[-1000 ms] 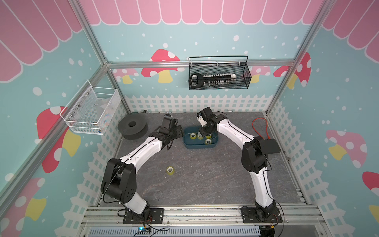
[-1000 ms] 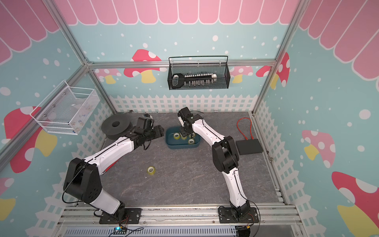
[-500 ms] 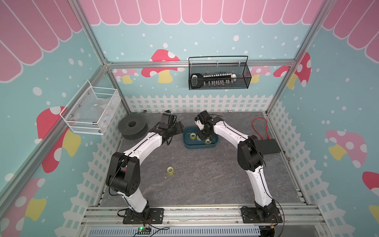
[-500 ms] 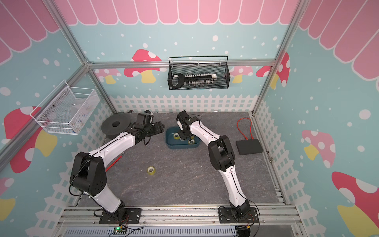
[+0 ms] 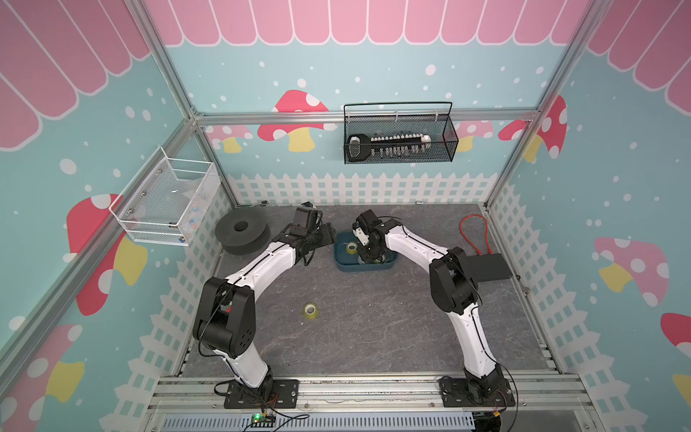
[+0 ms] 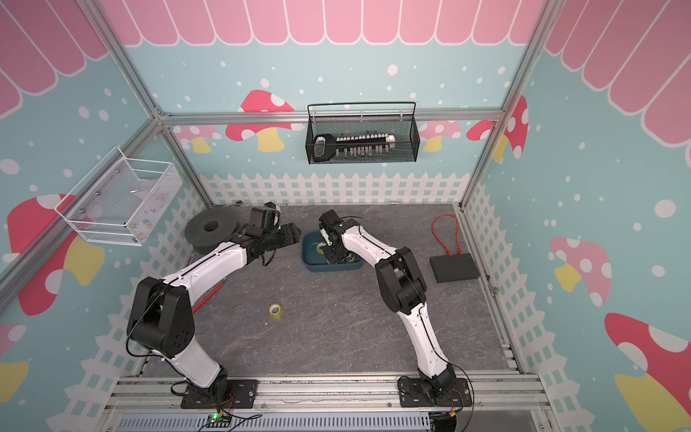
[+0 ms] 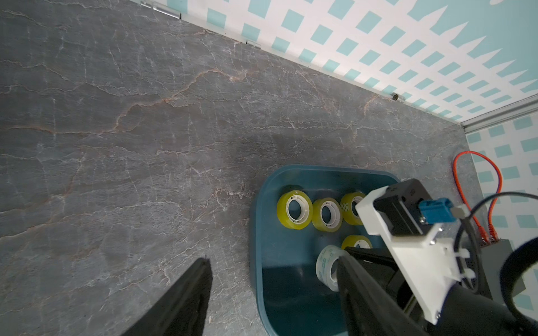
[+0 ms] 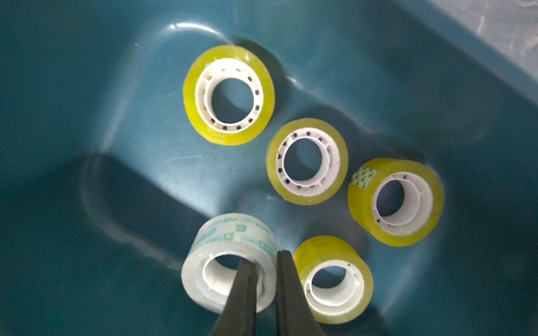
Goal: Put the transparent tape into the storage box
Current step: Place the tape in the storage box.
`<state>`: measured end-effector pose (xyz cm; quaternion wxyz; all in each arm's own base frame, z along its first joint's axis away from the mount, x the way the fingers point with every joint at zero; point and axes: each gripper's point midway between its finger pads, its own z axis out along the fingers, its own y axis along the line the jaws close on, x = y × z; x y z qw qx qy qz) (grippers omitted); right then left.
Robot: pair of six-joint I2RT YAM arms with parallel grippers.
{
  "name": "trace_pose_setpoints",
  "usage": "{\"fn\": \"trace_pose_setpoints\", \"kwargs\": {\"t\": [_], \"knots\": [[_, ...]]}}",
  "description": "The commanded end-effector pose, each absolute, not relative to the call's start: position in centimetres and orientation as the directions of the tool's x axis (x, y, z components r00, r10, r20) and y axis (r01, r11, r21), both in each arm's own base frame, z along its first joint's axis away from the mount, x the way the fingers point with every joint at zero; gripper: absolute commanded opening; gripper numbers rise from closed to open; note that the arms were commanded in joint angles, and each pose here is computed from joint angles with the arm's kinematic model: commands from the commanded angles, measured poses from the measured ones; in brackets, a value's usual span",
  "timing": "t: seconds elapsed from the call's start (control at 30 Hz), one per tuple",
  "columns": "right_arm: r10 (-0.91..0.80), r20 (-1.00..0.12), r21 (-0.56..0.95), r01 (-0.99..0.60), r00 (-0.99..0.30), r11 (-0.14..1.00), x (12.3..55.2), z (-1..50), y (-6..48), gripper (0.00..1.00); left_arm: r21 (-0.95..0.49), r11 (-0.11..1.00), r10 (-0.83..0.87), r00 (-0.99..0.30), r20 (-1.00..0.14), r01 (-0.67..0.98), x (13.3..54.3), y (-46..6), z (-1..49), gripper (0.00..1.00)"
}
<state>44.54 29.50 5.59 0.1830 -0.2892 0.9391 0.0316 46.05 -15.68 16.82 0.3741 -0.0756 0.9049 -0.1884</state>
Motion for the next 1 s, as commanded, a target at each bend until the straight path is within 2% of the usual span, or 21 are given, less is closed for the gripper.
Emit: {"fn": "trace_pose_setpoints", "kwargs": {"t": [0.0, 0.6, 0.97], "knots": [[-0.533, -0.331, -0.06, -0.547, -0.778, 0.835, 44.5, 4.0, 29.2, 0.0, -0.405, 0.914, -0.278, -0.689, -0.67, 0.025, 45.9, -15.6, 18.0, 0.72], [-0.548, -0.305, -0.053, -0.56, -0.779, 0.826, 44.2, 2.7, 29.2, 0.0, -0.41, 0.912, -0.283, -0.692, -0.664, 0.02, 46.2, -15.7, 17.8, 0.72], [-0.545, -0.309, -0.056, -0.558, -0.779, 0.828, 44.4, 3.0, 29.2, 0.11, -0.405, 0.914, -0.278, -0.691, -0.667, 0.023, 46.2, -15.7, 17.8, 0.72]]}}
